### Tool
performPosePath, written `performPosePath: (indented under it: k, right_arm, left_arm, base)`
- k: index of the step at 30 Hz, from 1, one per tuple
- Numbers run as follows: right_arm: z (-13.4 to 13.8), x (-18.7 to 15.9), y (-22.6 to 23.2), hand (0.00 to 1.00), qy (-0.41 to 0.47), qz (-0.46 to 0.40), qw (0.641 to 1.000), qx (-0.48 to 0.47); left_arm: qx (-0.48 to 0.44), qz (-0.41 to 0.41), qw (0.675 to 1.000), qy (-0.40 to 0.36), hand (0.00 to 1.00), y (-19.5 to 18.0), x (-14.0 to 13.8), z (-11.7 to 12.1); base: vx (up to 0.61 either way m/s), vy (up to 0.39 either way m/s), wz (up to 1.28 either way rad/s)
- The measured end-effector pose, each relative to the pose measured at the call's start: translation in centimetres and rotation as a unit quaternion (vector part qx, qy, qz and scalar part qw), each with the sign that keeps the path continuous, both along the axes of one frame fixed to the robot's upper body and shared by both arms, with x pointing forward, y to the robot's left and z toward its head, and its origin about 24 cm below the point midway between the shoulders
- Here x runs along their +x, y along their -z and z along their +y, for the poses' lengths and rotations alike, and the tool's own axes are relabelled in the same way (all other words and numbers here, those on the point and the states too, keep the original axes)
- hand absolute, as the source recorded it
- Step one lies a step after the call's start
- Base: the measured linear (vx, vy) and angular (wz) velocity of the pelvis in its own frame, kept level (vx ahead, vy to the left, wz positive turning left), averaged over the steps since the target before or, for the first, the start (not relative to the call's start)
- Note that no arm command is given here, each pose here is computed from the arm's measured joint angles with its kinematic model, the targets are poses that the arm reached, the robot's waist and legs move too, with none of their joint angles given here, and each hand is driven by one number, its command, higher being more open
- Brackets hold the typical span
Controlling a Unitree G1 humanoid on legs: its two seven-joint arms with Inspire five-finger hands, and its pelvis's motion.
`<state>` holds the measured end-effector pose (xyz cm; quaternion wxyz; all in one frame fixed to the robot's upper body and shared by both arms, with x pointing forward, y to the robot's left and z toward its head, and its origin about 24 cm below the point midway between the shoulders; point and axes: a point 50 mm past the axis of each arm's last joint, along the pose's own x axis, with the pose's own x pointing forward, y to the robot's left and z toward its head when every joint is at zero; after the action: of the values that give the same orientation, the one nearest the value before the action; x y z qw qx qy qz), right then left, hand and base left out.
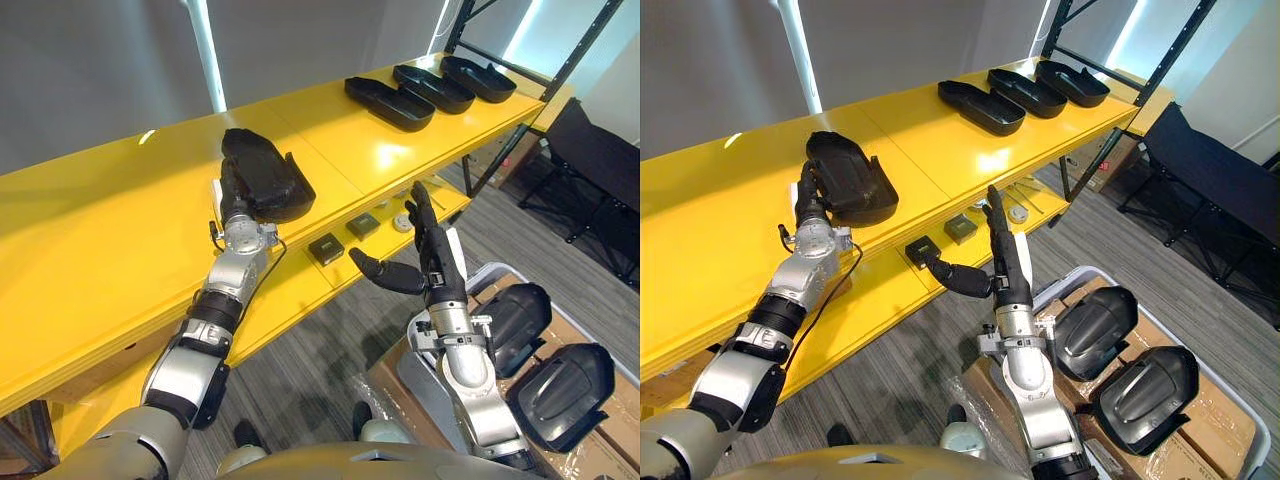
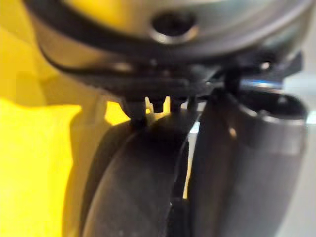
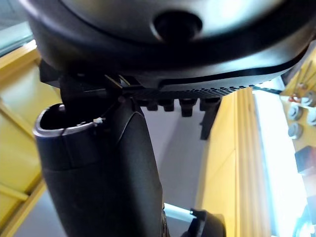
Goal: Walk over and take three plastic housings, then place them on the shelf
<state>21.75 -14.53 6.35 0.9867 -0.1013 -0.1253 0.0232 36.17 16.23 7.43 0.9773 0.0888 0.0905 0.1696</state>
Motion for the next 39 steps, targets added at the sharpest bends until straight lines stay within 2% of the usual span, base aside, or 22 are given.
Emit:
performPosePath:
  k: [5, 11, 21, 24, 27, 30, 32, 33, 35, 37, 39]
  right_arm:
    - [0.2, 0.8, -1.2, 1.00, -0.029, -0.032, 0.999, -0.020]
    - [0.9, 1.1, -1.6, 1.00, -0.052, -0.037, 0.998, -0.006]
    - [1.7, 1.0, -1.6, 1.00, -0.067, -0.037, 0.997, -0.007]
    - [1.7, 1.3, -1.6, 1.00, -0.060, -0.037, 0.997, -0.027]
    - [1.6, 1.4, -1.3, 1.00, -0.049, -0.028, 0.997, -0.056]
    - [0.7, 1.8, -0.1, 1.00, -0.027, -0.003, 0.995, -0.093]
    - [-0.2, 2.2, 0.5, 1.00, -0.001, 0.014, 0.993, -0.121]
    - [-1.1, 3.0, 0.7, 1.00, 0.021, 0.022, 0.990, -0.137]
    - [-1.9, 3.5, 0.8, 1.00, 0.037, 0.027, 0.988, -0.148]
    - [-3.7, 4.0, 0.7, 1.00, 0.081, 0.027, 0.983, -0.160]
    - [-4.2, 4.6, 0.4, 1.00, 0.098, 0.024, 0.981, -0.168]
  left_arm:
    - [0.111, 0.029, 0.993, 0.033, 1.00, -0.8, 0.8, 0.0]
    - [0.154, 0.045, 0.987, 0.022, 1.00, -1.2, 1.1, 0.8]
    - [0.070, 0.033, 0.997, -0.017, 1.00, -1.3, 1.0, 1.2]
    - [0.052, 0.027, 0.998, -0.038, 1.00, -1.6, 1.0, 2.1]
    - [0.010, -0.019, 0.998, -0.053, 1.00, -3.2, 0.9, 3.5]
    - [-0.038, -0.119, 0.992, -0.025, 1.00, -6.3, -0.1, 3.9]
    - [-0.064, -0.174, 0.983, 0.011, 1.00, -8.1, -0.8, 3.5]
    - [-0.091, -0.236, 0.966, 0.049, 1.00, -9.7, -2.2, 3.3]
    - [-0.121, -0.271, 0.951, 0.089, 1.00, -10.4, -3.6, 2.7]
    - [-0.165, -0.313, 0.918, 0.178, 1.00, -11.0, -6.1, 1.0]
    - [-0.185, -0.322, 0.903, 0.214, 1.00, -10.7, -7.1, 0.4]
  base:
    - [0.00, 0.000, 0.00]
    - [0.02, -0.001, 0.06]
    - [0.01, 0.000, 0.08]
    - [0.00, 0.004, 0.02]
    - [0.00, 0.000, 0.02]
    - [0.01, 0.001, 0.20]
    - [-0.01, 0.015, 0.24]
    - [-0.03, 0.026, 0.20]
    - [-0.01, 0.020, 0.24]
    - [0.01, 0.015, 0.27]
    - [-0.01, 0.011, 0.20]
